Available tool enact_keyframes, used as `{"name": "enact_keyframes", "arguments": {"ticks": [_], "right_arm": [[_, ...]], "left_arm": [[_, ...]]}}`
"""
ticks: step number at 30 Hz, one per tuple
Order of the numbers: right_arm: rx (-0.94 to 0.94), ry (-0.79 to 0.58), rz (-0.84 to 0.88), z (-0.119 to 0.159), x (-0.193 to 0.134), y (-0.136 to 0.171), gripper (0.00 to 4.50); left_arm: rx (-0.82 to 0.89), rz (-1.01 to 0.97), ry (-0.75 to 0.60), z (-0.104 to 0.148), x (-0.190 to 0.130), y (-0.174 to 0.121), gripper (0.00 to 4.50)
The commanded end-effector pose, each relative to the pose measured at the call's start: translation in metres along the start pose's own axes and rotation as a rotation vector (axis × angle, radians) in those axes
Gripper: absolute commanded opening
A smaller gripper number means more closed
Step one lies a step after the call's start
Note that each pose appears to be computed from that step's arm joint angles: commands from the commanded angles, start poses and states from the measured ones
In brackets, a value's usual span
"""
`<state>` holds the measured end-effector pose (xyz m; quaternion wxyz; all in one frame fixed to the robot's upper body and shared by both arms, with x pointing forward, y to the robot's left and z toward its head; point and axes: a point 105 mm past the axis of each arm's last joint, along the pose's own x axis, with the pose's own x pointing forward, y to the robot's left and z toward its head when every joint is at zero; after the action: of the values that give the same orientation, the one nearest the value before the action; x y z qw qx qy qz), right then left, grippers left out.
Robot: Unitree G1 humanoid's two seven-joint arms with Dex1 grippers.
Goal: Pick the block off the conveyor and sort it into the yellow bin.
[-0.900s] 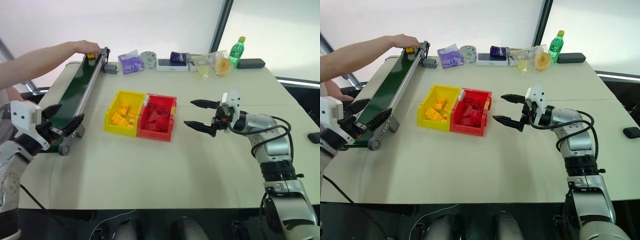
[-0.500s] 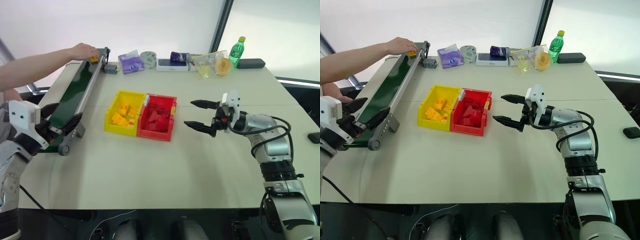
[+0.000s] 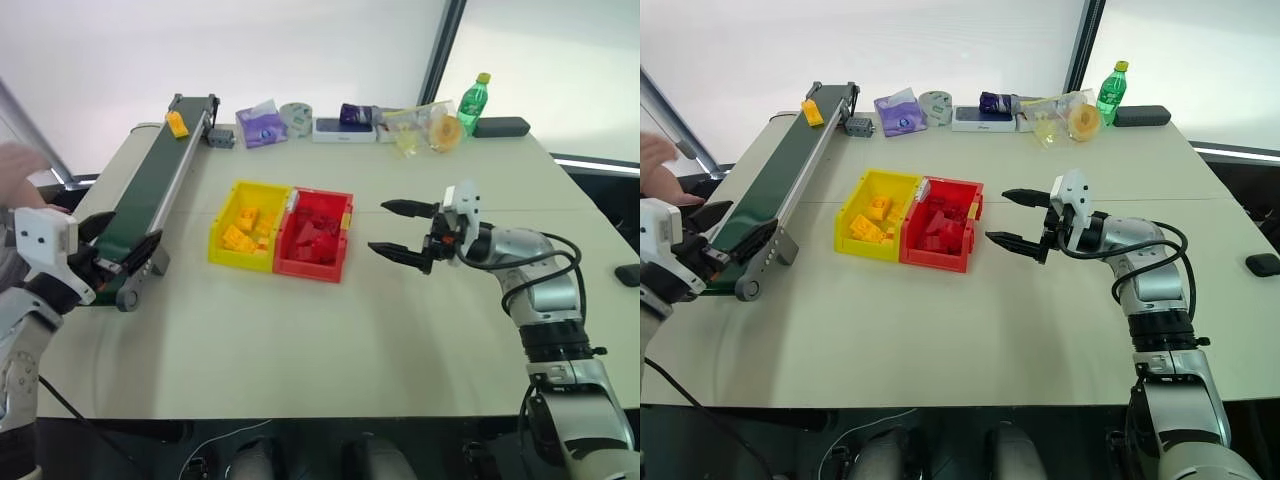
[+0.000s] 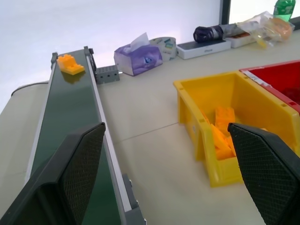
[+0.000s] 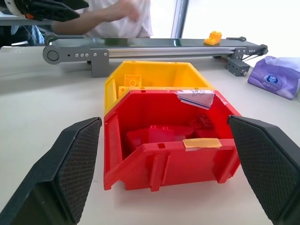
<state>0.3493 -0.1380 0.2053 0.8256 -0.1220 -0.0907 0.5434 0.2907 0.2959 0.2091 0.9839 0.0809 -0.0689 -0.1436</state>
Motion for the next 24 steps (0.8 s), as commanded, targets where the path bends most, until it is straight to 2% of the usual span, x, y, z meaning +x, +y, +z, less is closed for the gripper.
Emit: {"name": "enact_keyframes", "arguments": {"ticks": [1, 7, 11, 15, 17, 22, 24], "right_arm": [[-0.041, -0.032, -0.001, 0.013, 0.002, -0.003, 4.50], [-0.041, -0.033, -0.001, 0.013, 0.003, -0.003, 4.50], [-0.040, -0.034, -0.001, 0.013, 0.003, -0.003, 4.50], [-0.035, -0.036, 0.001, 0.011, 0.002, -0.002, 4.50], [-0.032, -0.038, 0.003, 0.010, 0.004, -0.002, 4.50], [-0.027, -0.047, 0.018, 0.010, 0.009, -0.002, 4.50], [-0.028, -0.048, 0.022, 0.010, 0.010, -0.002, 4.50]], "left_arm": [[0.035, 0.024, -0.064, 0.016, -0.006, 0.002, 4.42], [0.034, 0.026, -0.063, 0.016, -0.006, 0.001, 4.42], [0.029, 0.086, -0.060, 0.014, -0.018, 0.008, 4.42], [0.089, 0.325, -0.043, 0.003, -0.042, 0.032, 4.42], [0.046, 0.426, -0.048, -0.003, -0.055, 0.038, 4.42], [-0.049, 0.429, -0.005, -0.024, -0.068, 0.022, 4.42], [-0.049, 0.413, -0.003, -0.025, -0.068, 0.018, 4.42]]}}
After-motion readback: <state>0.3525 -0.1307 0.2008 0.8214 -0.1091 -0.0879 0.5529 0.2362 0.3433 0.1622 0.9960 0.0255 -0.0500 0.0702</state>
